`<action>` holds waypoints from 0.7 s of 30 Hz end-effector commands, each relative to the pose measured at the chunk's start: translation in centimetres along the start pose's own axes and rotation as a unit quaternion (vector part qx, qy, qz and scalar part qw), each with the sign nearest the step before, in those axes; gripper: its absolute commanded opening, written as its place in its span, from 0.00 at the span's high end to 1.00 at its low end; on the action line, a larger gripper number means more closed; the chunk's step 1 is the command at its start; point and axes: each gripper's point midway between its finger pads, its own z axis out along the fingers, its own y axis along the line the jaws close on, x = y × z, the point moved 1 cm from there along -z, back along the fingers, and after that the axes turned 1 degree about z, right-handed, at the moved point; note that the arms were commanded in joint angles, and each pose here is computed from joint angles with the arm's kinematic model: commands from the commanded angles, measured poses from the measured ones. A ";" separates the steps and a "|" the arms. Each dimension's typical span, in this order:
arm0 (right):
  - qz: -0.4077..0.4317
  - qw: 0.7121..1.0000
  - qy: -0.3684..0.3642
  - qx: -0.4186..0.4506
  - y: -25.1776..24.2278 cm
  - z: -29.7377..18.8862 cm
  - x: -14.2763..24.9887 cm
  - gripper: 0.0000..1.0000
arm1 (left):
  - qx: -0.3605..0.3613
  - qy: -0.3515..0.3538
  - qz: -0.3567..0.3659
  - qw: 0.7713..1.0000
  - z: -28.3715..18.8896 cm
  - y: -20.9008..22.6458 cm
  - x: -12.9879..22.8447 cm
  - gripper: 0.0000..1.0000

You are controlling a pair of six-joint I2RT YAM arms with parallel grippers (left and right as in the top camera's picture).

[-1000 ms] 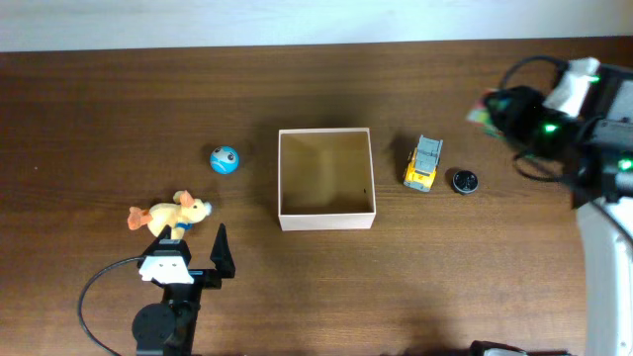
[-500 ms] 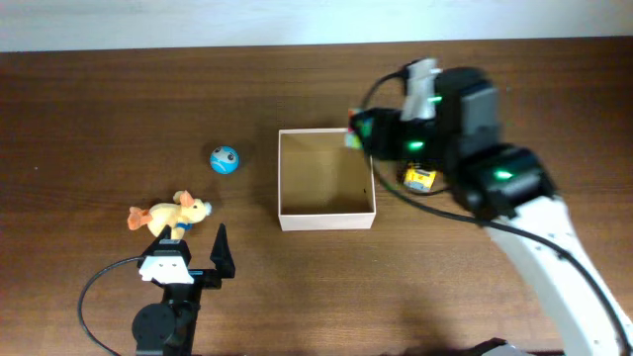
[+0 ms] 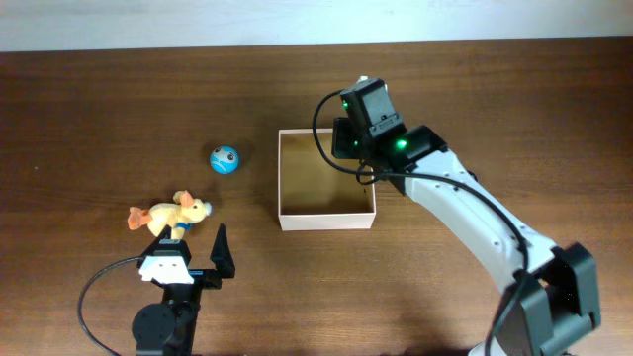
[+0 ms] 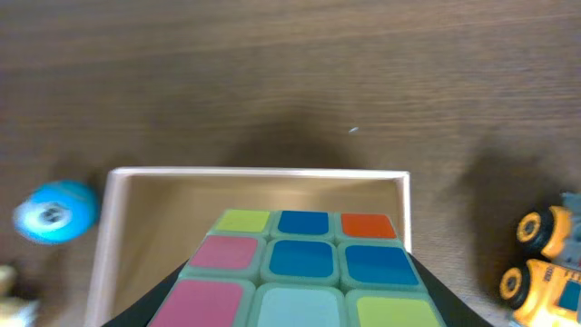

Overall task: Pack container
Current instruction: 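Lift the cube and carry it left over the box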

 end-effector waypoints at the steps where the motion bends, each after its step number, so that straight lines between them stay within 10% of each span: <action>1: -0.009 0.999 -0.025 0.040 -0.8 0.6 -1.0 0.52 | 0.007 -0.002 0.010 1.000 0.0 -0.2 0.1 0.01; 21: -0.017 0.997 0.011 0.074 -2.1 4.3 1.2 0.53 | 0.007 -0.002 0.010 1.000 0.0 -0.2 0.1 0.01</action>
